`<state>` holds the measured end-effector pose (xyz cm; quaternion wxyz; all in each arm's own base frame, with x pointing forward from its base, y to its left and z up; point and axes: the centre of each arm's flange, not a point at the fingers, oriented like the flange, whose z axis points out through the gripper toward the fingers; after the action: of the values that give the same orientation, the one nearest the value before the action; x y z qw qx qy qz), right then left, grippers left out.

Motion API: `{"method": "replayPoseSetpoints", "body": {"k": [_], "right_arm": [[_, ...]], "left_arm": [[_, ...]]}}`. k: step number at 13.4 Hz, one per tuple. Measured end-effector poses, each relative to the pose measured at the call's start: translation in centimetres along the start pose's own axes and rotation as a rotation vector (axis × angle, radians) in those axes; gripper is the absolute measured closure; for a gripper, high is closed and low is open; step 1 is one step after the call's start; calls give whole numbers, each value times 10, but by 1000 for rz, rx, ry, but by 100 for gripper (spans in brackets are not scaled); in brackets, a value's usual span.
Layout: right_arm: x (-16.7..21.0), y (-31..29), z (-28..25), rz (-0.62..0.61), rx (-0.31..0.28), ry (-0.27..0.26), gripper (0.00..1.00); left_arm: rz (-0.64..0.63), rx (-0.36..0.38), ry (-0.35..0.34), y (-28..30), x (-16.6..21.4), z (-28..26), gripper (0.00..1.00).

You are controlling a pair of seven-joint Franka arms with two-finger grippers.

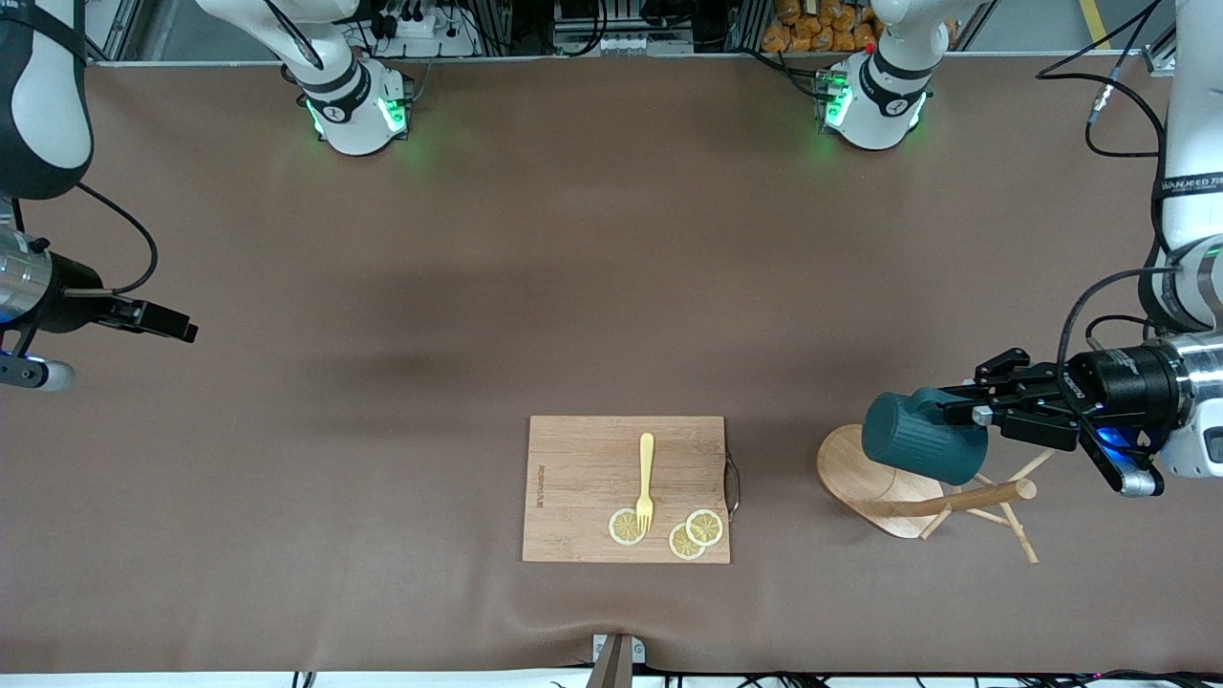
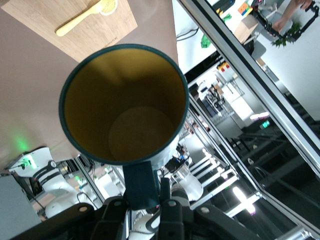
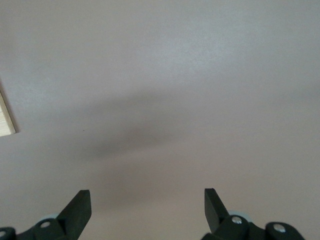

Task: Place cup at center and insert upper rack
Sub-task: 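Hang the mug handle onto a rack peg with the left gripper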

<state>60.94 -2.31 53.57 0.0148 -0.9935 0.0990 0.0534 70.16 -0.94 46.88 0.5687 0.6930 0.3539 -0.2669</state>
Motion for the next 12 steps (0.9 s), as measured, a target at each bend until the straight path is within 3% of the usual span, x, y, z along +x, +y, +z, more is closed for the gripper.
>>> {"method": "replayPoseSetpoints", "body": {"k": [6, 12], "right_arm": [[0, -1, 0, -2, 0, -1, 0], [0, -2, 0, -3, 0, -1, 0]], "left_arm": [[42, 0, -91, -30, 45, 11, 79], [51, -21, -142, -53, 69, -14, 79]]}}
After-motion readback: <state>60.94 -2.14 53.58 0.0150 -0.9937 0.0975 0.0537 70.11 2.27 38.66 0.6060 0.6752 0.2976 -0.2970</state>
